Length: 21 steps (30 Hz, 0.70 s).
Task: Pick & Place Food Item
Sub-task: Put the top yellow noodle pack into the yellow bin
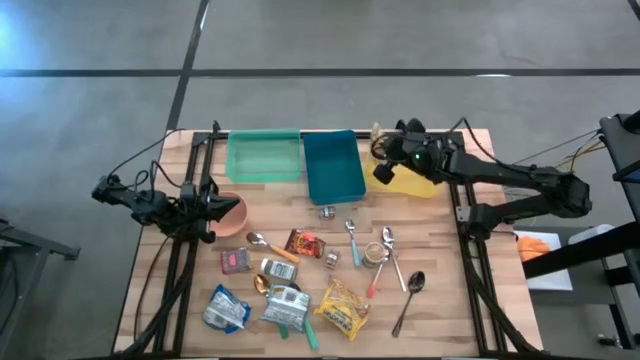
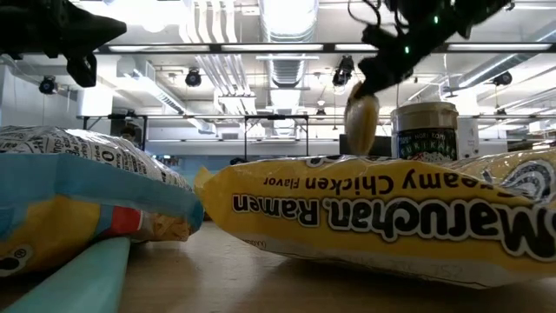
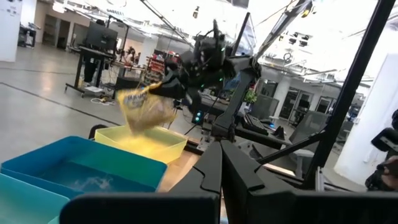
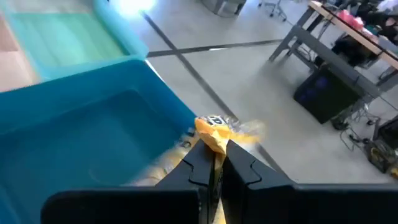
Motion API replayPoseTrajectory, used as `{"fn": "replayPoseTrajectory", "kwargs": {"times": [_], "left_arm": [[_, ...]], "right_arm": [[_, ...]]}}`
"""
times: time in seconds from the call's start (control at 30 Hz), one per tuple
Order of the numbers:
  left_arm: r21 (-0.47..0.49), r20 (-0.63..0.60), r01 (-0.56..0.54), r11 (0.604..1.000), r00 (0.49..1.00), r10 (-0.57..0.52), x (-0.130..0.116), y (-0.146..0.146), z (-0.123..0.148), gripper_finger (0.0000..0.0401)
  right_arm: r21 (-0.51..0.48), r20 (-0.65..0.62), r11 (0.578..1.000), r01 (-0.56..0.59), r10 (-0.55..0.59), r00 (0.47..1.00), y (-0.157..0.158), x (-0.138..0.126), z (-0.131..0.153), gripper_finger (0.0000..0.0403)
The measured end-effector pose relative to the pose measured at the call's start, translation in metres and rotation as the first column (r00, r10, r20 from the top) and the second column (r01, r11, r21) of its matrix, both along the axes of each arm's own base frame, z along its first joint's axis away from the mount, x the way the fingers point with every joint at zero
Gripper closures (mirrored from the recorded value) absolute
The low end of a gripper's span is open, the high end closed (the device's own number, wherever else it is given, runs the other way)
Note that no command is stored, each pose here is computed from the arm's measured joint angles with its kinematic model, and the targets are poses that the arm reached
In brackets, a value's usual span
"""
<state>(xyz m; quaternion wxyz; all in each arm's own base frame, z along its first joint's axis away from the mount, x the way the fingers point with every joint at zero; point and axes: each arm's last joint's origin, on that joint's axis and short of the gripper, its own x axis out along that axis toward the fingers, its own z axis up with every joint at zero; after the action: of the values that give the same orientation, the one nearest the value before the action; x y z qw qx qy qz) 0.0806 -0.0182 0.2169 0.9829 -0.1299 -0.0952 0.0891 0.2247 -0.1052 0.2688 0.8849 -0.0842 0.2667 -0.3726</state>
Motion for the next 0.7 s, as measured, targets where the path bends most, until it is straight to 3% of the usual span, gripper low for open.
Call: {"fn": "replayPoseTrajectory", "kwargs": {"times": [0.2,0.4,0.7], "left_arm": [[0.001,-0.001,0.000,1.000,1.000,0.000,0.000,0.000,0.000,0.0399],[0.008,-0.003,-0.002,1.000,1.000,0.002,0.000,0.000,0.000,0.0399],[0.008,-0.003,-0.001,1.000,1.000,0.001,0.000,0.000,0.000,0.0399]], "right_arm": [[0.032,0.044,0.999,-0.008,0.006,0.999,-0.012,-0.013,-0.039,0.0395],[-0.014,0.148,1.000,-0.001,0.003,0.989,-0.013,-0.022,-0.061,0.0395],[-0.003,0.100,1.000,-0.002,0.003,0.995,-0.016,-0.017,-0.092,0.0395]]}}
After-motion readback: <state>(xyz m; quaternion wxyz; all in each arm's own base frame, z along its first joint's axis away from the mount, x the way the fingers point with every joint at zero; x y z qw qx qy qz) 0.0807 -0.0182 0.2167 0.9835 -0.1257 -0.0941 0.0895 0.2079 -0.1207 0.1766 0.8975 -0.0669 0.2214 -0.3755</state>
